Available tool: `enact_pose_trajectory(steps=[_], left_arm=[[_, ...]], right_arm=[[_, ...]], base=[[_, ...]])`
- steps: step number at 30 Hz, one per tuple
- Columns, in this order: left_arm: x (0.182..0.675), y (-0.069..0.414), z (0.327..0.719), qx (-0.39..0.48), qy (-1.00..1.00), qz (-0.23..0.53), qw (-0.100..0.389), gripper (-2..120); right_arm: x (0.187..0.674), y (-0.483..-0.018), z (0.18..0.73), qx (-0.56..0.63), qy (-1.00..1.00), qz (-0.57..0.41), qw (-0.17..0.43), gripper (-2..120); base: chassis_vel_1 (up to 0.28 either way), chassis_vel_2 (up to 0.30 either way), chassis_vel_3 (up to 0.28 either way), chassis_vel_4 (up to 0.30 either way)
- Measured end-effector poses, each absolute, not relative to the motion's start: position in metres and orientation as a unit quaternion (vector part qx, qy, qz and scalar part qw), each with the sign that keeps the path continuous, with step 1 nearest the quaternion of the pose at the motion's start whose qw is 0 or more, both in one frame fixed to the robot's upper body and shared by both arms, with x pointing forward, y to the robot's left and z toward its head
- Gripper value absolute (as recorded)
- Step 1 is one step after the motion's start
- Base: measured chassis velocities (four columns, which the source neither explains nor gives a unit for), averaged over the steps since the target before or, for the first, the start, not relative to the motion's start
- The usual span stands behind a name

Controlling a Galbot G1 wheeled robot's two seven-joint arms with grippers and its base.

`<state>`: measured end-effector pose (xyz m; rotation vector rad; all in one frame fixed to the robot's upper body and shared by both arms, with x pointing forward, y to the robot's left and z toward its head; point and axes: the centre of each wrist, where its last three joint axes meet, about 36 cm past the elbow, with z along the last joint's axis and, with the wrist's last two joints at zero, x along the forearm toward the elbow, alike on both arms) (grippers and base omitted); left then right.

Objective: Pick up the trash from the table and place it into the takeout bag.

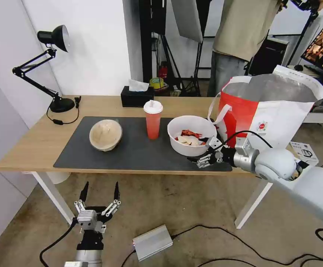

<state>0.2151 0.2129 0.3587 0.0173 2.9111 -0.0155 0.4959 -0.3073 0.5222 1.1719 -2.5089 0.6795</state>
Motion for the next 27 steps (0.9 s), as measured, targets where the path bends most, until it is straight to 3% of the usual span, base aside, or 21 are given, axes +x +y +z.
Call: enact_pose_trajectory(steps=[24,27], left_arm=[[0.216,0.215,0.350,0.004,0.994,-0.005,0.108,100],[0.217,0.215,0.349,0.004,0.994,-0.005,0.108,100]], right_arm=[[0.527,-0.298,0.502,0.396,-0.874,0.238,0.152,100],[0.528,-0.298,0.500,0.390,-0.876,0.241,0.151,95]], base=[[0.000,0.000,0.000,0.000],[0.000,0.000,0.000,0.000]])
